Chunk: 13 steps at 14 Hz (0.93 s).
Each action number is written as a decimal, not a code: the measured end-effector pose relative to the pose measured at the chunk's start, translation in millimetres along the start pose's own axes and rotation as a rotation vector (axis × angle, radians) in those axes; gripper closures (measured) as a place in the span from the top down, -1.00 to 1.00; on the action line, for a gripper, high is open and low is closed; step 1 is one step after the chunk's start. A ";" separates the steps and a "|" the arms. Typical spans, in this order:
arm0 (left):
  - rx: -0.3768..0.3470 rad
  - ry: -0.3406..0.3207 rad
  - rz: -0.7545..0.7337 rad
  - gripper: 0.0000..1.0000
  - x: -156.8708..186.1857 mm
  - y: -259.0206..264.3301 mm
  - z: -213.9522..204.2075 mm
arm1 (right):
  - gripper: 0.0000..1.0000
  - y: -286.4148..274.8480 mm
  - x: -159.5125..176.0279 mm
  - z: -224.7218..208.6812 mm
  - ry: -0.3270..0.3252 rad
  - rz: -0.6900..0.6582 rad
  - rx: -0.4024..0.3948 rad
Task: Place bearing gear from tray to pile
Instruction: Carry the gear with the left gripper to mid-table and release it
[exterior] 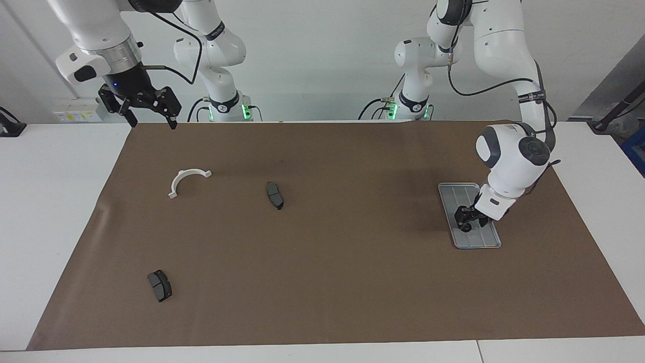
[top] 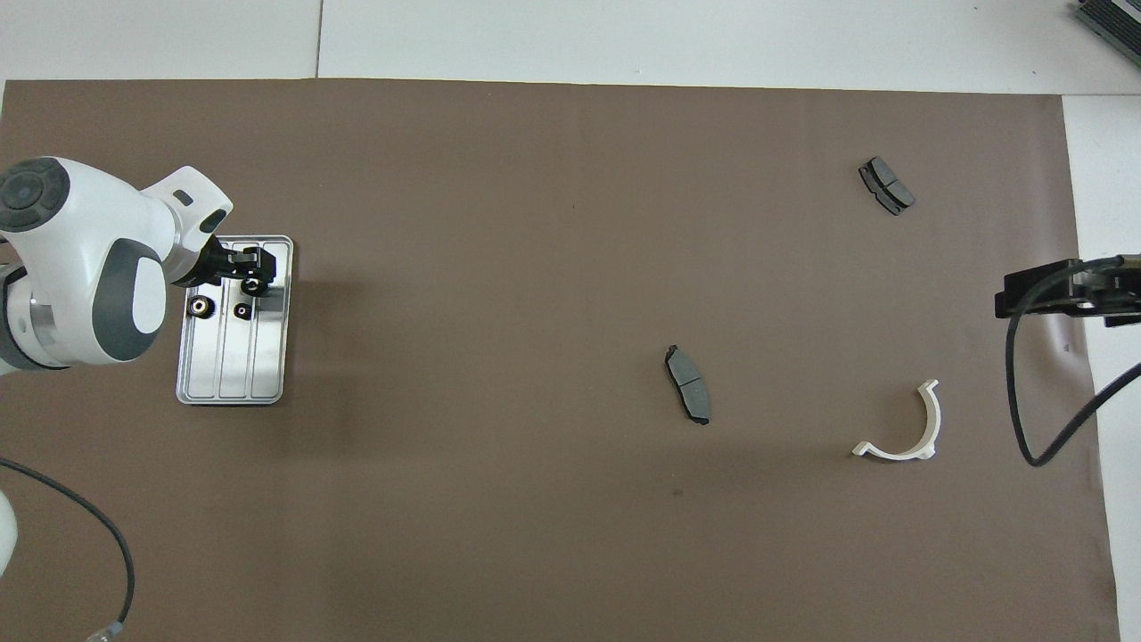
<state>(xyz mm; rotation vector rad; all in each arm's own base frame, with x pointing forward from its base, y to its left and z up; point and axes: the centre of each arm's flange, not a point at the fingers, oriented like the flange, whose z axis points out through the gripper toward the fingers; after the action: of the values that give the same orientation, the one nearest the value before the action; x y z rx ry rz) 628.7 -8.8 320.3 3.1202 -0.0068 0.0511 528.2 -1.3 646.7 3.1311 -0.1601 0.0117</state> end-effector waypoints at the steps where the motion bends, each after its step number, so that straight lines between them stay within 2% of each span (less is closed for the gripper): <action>1: 0.000 -0.005 0.000 0.45 -1.7 0.0 5.2 | 1.00 0.0 0.0 0.0 0.000 0.000 0.000; 11: -0.001 -0.010 0.002 0.26 -6.4 1.1 21.2 | 1.00 0.0 0.0 0.0 0.000 0.000 0.000; 13: -0.002 -0.006 0.003 -0.05 -6.0 1.7 19.2 | 1.00 0.0 0.0 0.1 0.000 0.000 0.000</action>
<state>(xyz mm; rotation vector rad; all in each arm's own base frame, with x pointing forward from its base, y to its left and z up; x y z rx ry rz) 623.3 -10.8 300.9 3.1187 -0.0110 0.0417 528.2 -1.3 646.6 3.1311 -0.1601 0.0115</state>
